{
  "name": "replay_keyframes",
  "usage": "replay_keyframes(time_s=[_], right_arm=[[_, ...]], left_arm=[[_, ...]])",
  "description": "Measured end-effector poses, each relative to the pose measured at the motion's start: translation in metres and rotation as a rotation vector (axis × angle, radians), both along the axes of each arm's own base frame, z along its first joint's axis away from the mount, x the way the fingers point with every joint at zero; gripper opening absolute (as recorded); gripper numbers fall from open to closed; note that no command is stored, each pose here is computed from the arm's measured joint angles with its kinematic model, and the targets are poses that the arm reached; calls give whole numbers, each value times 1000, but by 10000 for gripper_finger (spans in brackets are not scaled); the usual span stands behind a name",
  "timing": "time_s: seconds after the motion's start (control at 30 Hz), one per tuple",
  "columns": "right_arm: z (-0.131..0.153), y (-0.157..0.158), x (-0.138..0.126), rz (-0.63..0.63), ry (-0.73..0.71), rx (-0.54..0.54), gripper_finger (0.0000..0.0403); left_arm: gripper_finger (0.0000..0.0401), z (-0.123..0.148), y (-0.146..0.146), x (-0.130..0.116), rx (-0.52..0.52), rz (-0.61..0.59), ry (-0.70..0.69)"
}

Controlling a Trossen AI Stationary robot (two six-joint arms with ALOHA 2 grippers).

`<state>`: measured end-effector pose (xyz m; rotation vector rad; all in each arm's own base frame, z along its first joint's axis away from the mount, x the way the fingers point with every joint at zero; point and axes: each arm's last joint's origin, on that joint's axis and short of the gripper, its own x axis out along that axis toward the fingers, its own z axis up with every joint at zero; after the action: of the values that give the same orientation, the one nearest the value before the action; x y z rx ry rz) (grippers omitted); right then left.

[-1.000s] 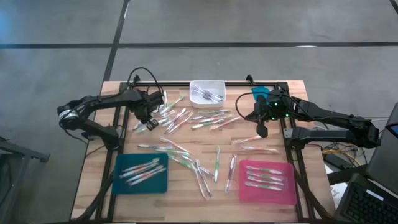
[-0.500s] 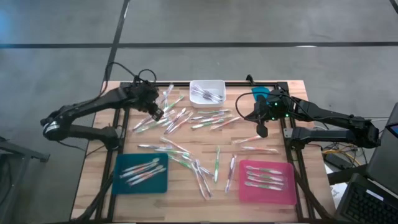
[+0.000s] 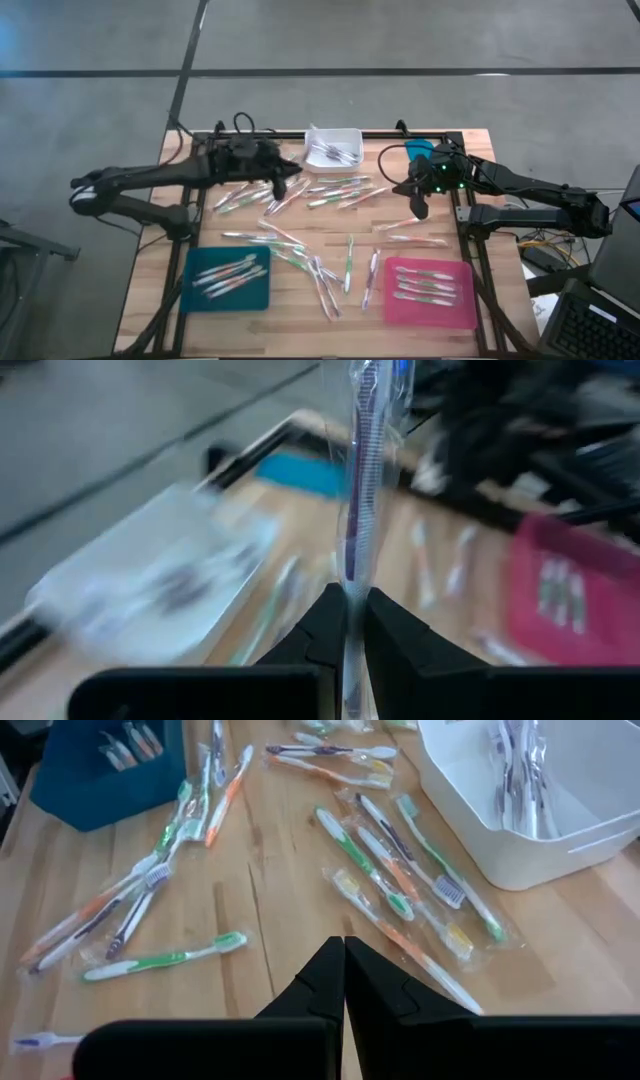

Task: Pick & Place Toothbrushes
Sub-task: Put the violet toothbrush into the white bin

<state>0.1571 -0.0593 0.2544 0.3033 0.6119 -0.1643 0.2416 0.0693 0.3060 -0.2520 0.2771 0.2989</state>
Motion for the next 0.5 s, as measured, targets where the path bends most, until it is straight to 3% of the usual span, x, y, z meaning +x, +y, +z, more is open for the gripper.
replay_keyframes(time_s=[0.23,0.5], right_arm=[[-3,3,9,48,-131,-14,8],[-9,16,19,183,-357,19,21]], left_arm=[[28,-14,-22,46,90,-132,-114],[29,-38,-25,81,122,-168,-217]])
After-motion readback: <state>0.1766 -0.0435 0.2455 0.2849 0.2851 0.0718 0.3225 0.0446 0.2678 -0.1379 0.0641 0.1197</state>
